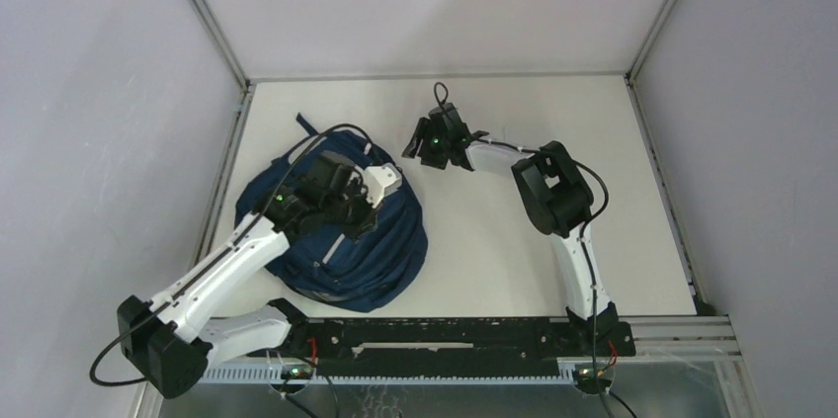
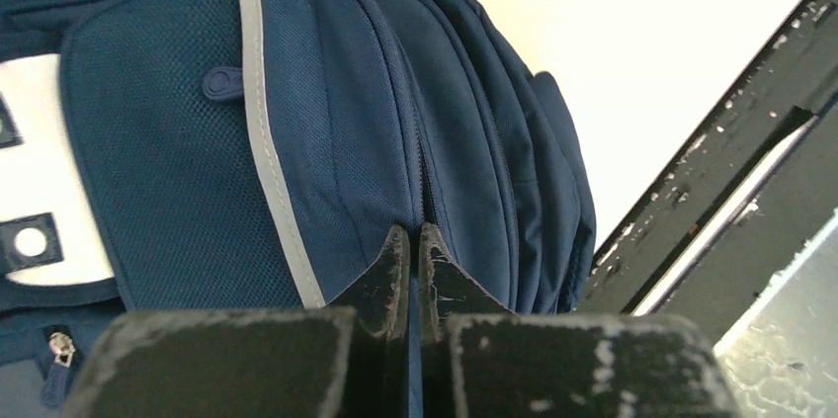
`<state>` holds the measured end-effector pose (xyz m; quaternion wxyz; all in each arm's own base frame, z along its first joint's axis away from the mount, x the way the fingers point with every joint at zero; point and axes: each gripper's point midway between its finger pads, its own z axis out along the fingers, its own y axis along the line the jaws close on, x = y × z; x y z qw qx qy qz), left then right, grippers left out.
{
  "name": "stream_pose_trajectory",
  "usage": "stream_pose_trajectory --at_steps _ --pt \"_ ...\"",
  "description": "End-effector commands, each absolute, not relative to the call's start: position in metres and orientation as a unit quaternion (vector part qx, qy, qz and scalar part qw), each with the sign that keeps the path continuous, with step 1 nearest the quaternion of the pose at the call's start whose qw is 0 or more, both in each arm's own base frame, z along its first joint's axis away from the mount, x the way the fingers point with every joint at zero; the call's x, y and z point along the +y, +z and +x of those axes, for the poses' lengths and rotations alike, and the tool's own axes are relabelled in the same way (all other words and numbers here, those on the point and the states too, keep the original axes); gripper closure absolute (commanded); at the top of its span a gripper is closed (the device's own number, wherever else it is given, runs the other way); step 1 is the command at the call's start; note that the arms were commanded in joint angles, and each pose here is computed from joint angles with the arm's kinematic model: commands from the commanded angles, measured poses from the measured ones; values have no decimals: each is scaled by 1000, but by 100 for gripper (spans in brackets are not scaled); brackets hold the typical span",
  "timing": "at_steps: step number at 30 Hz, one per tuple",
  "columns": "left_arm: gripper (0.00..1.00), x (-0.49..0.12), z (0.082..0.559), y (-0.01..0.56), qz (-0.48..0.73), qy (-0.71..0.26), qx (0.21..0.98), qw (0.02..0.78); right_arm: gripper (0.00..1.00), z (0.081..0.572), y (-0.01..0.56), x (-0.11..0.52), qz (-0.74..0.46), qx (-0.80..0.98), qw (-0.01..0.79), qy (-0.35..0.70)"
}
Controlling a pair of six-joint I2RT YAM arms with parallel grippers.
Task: Pack the student bag
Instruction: Move the student bag to the center of the board, then adjust the student bag at the center of the board.
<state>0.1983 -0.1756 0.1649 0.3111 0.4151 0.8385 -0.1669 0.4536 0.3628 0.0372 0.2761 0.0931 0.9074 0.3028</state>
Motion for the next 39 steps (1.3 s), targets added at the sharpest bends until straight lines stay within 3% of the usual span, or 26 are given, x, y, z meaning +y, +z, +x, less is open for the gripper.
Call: stream_pose_trajectory --at_steps 1,9,21,31,36,39 --pt "100 -203 203 181 428 -215 811 337 32 467 75 353 91 889 310 324" --pt "100 -174 212 186 410 -143 823 368 32 476 70 350 75 895 307 315" --pt "100 -99 229 267 248 -60 792 555 32 478 59 366 48 904 287 314" --pt "100 -61 226 314 149 -51 743 650 32 460 68 401 5 900 291 325" --pt "100 -58 224 314 148 -45 745 648 38 439 68 421 -16 898 266 351" --pt "100 -58 226 309 149 -45 751 642 50 426 62 417 -4 899 245 363"
